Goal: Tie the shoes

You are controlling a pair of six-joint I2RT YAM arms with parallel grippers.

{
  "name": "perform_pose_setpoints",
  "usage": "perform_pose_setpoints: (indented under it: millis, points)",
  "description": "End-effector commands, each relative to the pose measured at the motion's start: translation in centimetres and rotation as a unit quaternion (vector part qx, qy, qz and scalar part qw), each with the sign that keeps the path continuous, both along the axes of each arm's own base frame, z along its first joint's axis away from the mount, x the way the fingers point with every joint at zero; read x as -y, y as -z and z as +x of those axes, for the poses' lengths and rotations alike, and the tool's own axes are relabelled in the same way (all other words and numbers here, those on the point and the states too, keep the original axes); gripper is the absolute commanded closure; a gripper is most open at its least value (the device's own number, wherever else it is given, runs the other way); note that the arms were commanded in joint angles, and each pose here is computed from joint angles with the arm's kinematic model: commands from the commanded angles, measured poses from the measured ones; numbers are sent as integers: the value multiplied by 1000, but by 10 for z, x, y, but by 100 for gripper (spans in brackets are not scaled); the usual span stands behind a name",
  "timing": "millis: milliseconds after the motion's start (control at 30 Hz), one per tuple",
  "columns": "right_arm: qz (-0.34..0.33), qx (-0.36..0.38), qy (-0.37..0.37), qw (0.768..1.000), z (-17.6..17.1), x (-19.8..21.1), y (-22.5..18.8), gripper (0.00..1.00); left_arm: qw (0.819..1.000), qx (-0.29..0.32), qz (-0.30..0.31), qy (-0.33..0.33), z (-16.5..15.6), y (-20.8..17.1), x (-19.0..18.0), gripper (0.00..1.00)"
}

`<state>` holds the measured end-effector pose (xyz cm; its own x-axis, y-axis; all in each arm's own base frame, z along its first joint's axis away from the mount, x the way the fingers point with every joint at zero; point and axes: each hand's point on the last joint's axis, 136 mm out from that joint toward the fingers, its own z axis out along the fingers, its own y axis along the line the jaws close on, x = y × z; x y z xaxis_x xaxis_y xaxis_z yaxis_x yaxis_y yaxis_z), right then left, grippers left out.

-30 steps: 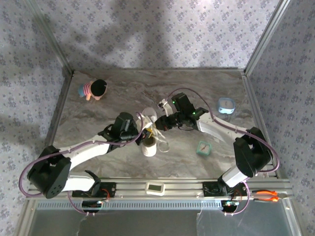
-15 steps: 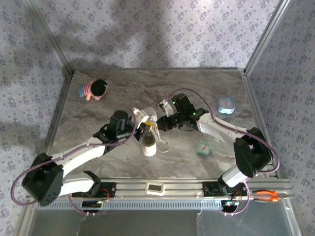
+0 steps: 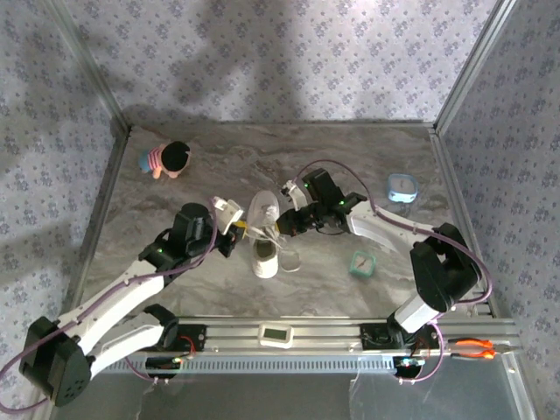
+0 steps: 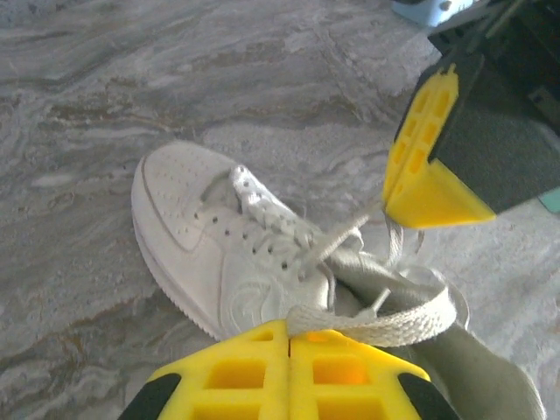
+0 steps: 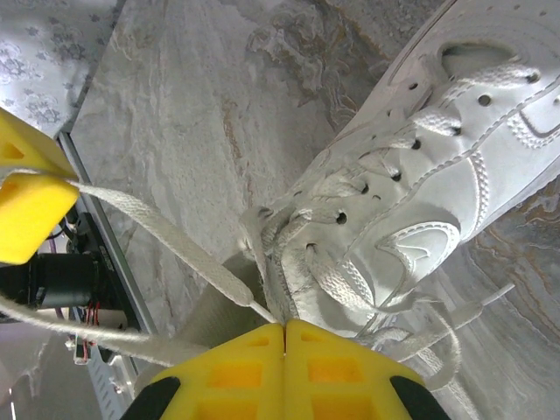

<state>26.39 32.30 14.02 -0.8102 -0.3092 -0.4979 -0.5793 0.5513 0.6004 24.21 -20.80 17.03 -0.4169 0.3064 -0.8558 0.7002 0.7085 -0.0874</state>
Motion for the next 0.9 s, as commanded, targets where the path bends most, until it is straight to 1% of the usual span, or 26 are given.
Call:
perform_pose_setpoints:
  millis: [0, 67, 167, 333, 400, 467, 533, 600, 700, 767, 867]
  points:
    - [-15, 1, -14, 1000, -3, -5, 5, 100, 998, -49, 25, 10, -21, 26, -11, 73]
    - [-18, -1, -16, 1000, -3, -6, 7, 100, 999, -36, 12, 21, -28, 21, -10, 63]
    - [-20, 1, -19, 1000, -4, -9, 7, 100, 1000, -16, 2, -5, -28, 7, -21, 53]
    - [-22, 3, -22, 1000, -4, -10, 6, 100, 1000, -18, 16, -8, -39, -10, -32, 47]
    - [-23, 3, -21, 1000, -4, -9, 7, 100, 998, -46, 0, -32, -37, -16, -36, 48]
    - [-24, 2, -21, 999, -5, -9, 8, 100, 991, -103, -24, -78, -27, -16, -41, 49]
    - [-24, 2, -21, 999, -5, -9, 8, 100, 982, -160, -49, -92, -20, -11, -39, 47]
    - [-24, 1, -22, 999, -6, -10, 9, 100, 972, -205, -69, -87, -13, -2, -31, 43]
    - [-25, 1, -23, 999, -5, -9, 10, 100, 970, -223, -82, -58, -5, 10, -16, 38]
    - [-26, 1, -24, 999, -6, -9, 10, 100, 971, -222, -87, -30, -3, 17, -7, 37]
    - [-27, 0, -25, 999, -6, -9, 11, 100, 970, -230, -78, -5, -1, 28, 0, 36]
